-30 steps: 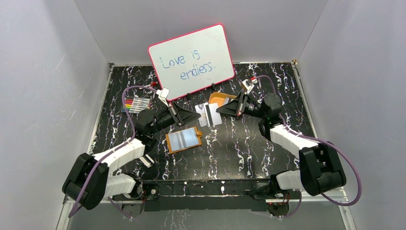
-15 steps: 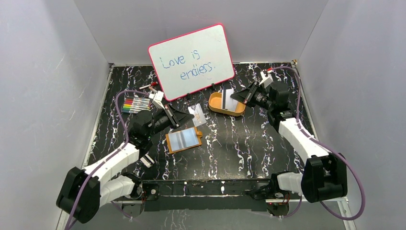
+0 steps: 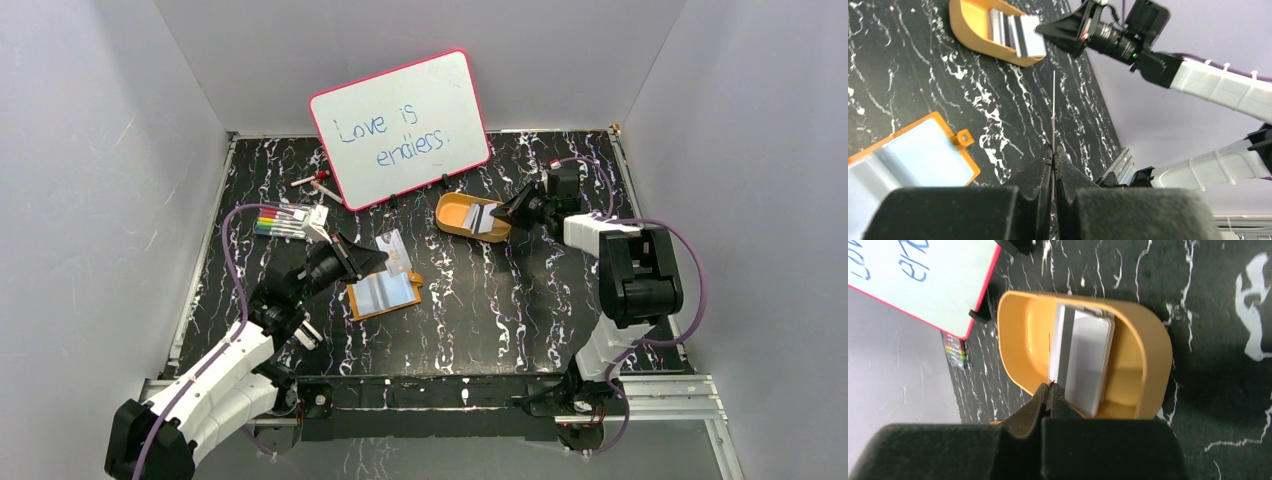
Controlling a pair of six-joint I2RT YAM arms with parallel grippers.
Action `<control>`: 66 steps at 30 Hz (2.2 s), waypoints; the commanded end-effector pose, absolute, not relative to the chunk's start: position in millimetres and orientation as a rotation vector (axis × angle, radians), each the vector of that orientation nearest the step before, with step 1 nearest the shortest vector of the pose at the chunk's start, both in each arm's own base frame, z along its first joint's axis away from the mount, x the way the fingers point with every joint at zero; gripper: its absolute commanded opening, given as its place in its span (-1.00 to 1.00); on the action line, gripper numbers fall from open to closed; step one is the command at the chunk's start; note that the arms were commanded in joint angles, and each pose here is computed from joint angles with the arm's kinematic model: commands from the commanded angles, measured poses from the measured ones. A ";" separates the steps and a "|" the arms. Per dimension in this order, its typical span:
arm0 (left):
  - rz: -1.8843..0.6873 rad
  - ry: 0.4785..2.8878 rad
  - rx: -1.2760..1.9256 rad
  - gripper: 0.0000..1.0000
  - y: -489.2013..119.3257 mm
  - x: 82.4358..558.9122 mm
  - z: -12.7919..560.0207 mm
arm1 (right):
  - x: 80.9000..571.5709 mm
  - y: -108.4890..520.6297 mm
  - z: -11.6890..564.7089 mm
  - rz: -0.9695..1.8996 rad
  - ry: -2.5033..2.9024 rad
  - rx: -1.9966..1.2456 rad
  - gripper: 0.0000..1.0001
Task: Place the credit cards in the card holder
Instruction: Place the credit card in the storage box, then insert the credit card into the card holder.
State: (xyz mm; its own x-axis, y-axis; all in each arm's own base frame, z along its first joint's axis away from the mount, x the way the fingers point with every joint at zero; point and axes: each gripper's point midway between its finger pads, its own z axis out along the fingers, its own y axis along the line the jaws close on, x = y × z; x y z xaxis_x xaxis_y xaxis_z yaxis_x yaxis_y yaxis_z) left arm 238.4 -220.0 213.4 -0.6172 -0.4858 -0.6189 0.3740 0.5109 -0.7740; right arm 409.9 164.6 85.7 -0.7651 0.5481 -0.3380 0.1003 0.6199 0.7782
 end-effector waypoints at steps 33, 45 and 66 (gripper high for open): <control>-1.260 1.873 -0.042 -1.00 -221.2 227.7 210.6 | 352.6 192.8 196.8 0.996 2.141 0.076 0.22; -1.667 1.626 0.122 -1.00 -242.0 180.9 264.7 | 194.3 302.1 283.6 1.726 1.820 -0.617 0.21; -1.710 1.577 0.134 -1.00 -243.1 178.5 279.4 | 166.7 328.3 294.6 1.859 1.794 -0.704 -0.23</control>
